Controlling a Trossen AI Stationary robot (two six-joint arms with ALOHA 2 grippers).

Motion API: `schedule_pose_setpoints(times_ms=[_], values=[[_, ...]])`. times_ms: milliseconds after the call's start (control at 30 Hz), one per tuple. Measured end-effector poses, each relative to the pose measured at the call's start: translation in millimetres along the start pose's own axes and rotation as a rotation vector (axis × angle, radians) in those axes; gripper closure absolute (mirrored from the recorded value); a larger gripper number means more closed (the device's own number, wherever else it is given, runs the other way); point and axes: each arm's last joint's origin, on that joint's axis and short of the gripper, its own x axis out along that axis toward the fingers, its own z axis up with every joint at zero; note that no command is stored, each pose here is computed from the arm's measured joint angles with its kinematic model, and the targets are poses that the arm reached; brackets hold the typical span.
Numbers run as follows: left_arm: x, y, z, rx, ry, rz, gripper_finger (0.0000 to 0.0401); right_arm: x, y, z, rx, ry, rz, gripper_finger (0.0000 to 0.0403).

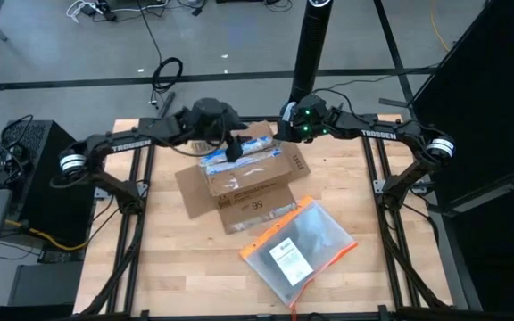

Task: Unpack boxes
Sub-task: Break down the cardboard box until it is fully flat

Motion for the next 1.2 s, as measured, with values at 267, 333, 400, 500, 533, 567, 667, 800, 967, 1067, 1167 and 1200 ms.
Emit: schedule_pose_setpoints(times_ms=[267, 333, 400, 500, 533, 567, 667, 800, 967, 1067, 1167, 1200], values=[[28.0, -65.6, -13.1, 0.007, 0.036, -0.056, 0.0235, -1.1, -0.4, -1.1, -0.019, 0.046, 0.025, 0.0362], [33.0, -83.0, -17.8, 0.011, 0.044, -0.069, 0.0238, -1.3, -0.5, -1.3, -0.024, 0.057, 0.032, 0.0362], [38.1, -99.6, -23.9, 0.012, 0.057, -0.075, 0.0240, -2.3, -0.5, -1.9, -0.031, 0.071, 0.037, 0.0362], [56.8, -104.8, -38.5, -0.063, 0.120, -0.024, 0.0240, -8.5, -2.6, -4.1, -0.065, 0.122, 0.031, 0.0362], [60.0, -105.2, -41.9, -0.082, 0.136, -0.017, 0.0240, -10.7, -2.9, -5.4, -0.073, 0.147, 0.035, 0.0362], [65.3, -106.0, -46.8, -0.095, 0.157, -0.014, 0.0240, -13.7, -3.7, -6.3, -0.088, 0.158, 0.026, 0.0362], [71.1, -107.0, -50.4, -0.114, 0.168, -0.009, 0.0240, -23.1, -5.2, -7.4, -0.094, 0.189, 0.020, 0.0362], [73.3, -107.3, -51.8, -0.128, 0.168, -0.005, 0.0240, -35.2, -9.5, -5.4, -0.058, 0.235, 0.046, 0.0362], [71.4, -106.1, -52.4, -0.134, 0.174, 0.007, 0.0241, -44.0, -14.7, -1.0, -0.064, 0.247, 0.061, 0.0362], [68.4, -105.3, -51.5, -0.135, 0.179, 0.011, 0.0242, -45.2, -15.4, 2.5, -0.084, 0.227, 0.072, 0.0362], [65.3, -104.4, -50.6, -0.137, 0.183, 0.014, 0.0242, -46.5, -16.1, 5.9, -0.105, 0.206, 0.081, 0.0362], [64.3, -104.2, -50.3, -0.138, 0.185, 0.015, 0.0243, -46.9, -16.3, 7.0, -0.112, 0.200, 0.084, 0.0362]])
